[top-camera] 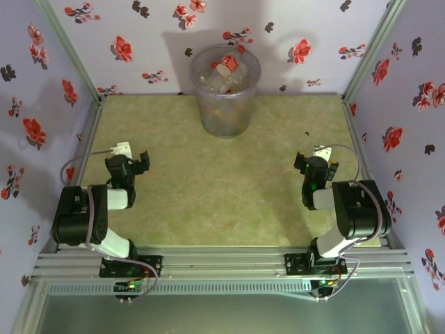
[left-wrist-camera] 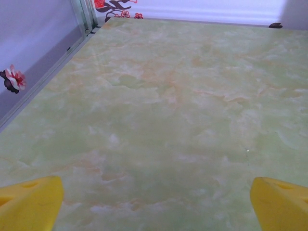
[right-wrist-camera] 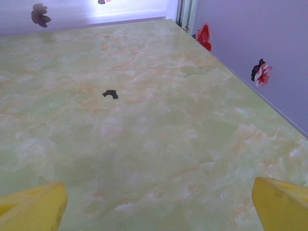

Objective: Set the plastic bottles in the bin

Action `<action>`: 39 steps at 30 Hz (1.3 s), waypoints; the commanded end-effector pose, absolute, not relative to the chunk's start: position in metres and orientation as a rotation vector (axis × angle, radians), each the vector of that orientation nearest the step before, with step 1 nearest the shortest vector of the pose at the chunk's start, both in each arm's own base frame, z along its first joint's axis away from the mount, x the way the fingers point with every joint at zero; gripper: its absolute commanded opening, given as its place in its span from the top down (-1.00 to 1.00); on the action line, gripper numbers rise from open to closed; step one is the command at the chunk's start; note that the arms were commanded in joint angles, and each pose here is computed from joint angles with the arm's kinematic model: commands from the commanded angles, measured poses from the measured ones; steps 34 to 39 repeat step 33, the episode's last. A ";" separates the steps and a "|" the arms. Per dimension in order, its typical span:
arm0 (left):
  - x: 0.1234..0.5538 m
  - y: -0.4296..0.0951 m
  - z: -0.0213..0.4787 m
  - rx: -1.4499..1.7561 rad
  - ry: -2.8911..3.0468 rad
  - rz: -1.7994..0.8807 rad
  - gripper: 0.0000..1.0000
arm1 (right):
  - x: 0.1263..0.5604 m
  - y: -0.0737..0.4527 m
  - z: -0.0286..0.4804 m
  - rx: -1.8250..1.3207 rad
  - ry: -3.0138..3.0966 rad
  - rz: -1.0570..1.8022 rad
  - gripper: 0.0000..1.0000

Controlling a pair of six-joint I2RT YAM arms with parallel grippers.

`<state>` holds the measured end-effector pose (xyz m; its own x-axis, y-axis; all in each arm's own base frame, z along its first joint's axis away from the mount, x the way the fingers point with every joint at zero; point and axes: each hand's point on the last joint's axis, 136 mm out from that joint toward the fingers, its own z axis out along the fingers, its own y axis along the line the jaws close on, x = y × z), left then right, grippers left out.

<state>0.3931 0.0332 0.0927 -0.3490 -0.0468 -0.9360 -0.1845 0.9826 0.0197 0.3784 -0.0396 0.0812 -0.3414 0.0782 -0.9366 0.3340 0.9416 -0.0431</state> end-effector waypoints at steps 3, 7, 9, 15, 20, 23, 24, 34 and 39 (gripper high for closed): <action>0.395 0.029 0.096 -0.136 1.902 0.145 -0.99 | 0.385 -0.041 0.092 0.323 1.871 -0.246 -0.99; 0.395 0.029 0.096 -0.135 1.901 0.148 -0.99 | 0.385 -0.040 0.092 0.322 1.872 -0.246 -0.99; 0.395 0.029 0.096 -0.136 1.901 0.149 -0.99 | 0.385 -0.040 0.091 0.323 1.872 -0.245 -0.98; 0.395 0.030 0.097 -0.136 1.899 0.153 -0.99 | 0.385 -0.040 0.091 0.323 1.873 -0.245 -0.99; 0.395 0.030 0.097 -0.137 1.899 0.153 -0.99 | 0.385 -0.040 0.091 0.322 1.875 -0.243 -0.99; 0.395 0.029 0.097 -0.136 1.899 0.152 -0.99 | 0.386 -0.040 0.091 0.322 1.879 -0.242 -0.99; 0.395 0.029 0.097 -0.136 1.899 0.153 -0.99 | 0.386 -0.040 0.091 0.322 1.877 -0.243 -0.99; 0.395 0.030 0.097 -0.136 1.899 0.154 -0.99 | 0.385 -0.042 0.092 0.329 1.868 -0.249 -0.99; 0.395 0.030 0.097 -0.136 1.899 0.154 -0.99 | 0.385 -0.042 0.092 0.329 1.868 -0.249 -0.99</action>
